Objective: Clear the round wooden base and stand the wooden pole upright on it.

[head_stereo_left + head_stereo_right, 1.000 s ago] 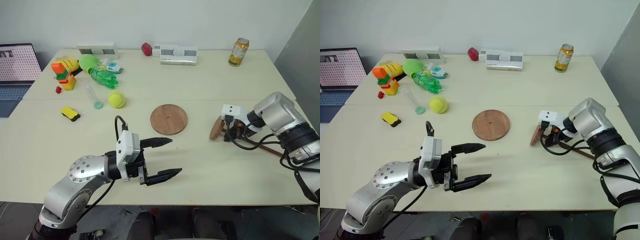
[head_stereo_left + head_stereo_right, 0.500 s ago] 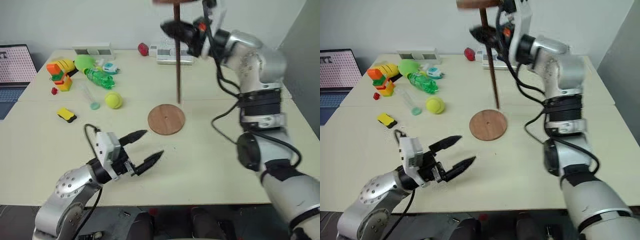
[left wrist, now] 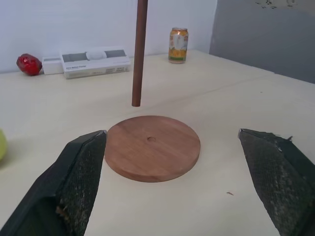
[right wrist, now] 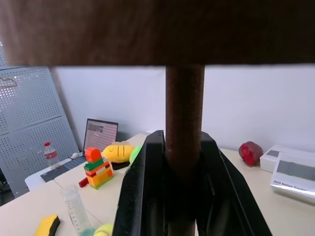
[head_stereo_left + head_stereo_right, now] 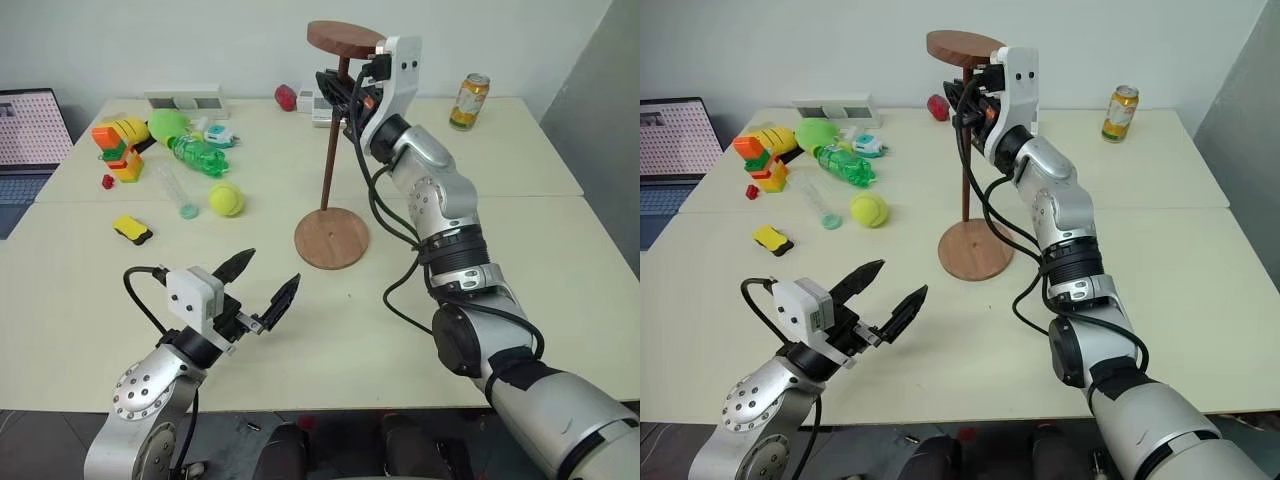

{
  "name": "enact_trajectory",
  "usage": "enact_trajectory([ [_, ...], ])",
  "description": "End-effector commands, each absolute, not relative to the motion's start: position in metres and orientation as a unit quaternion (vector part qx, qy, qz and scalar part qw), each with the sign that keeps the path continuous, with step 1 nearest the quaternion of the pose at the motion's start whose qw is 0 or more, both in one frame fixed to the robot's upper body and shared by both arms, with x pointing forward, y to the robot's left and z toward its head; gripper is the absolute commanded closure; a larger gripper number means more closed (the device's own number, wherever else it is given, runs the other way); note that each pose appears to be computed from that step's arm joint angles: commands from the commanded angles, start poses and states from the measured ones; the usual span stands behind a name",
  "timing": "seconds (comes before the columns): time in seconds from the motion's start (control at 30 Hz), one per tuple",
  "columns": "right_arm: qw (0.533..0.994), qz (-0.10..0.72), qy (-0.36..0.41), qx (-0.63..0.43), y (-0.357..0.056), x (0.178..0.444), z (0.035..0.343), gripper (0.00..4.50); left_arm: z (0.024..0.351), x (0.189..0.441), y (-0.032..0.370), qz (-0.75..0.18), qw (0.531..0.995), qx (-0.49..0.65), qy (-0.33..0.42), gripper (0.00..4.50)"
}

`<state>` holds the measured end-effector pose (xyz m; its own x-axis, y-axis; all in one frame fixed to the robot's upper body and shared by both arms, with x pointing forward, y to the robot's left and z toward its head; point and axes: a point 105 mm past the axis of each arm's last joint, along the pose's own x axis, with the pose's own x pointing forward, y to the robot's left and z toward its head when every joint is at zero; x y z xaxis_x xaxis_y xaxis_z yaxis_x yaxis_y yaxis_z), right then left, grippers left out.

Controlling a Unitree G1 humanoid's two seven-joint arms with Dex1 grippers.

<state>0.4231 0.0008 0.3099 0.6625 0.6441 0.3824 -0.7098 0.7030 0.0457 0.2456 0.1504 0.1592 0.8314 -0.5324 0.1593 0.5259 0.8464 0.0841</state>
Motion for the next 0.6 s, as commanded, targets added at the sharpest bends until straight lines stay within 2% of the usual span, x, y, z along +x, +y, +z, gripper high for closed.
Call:
enact_trajectory([
  [0.03, 0.904, 0.378, -0.178, 0.095, 0.008, 0.418, 0.308, 4.23, 0.171, 0.243, 0.15, -0.274, 0.955, 0.029, -0.113, 0.0],
  [0.17, 0.909, 0.372, -0.161, 0.09, 0.007, 0.42, 0.293, 4.23, 0.171, 0.242, 0.15, -0.278, 0.954, 0.03, -0.111, 0.0],
  [0.6, 0.92, 0.354, -0.15, 0.073, -0.003, 0.423, 0.28, 4.23, 0.17, 0.245, 0.15, -0.29, 0.951, 0.033, -0.104, 0.0],
])
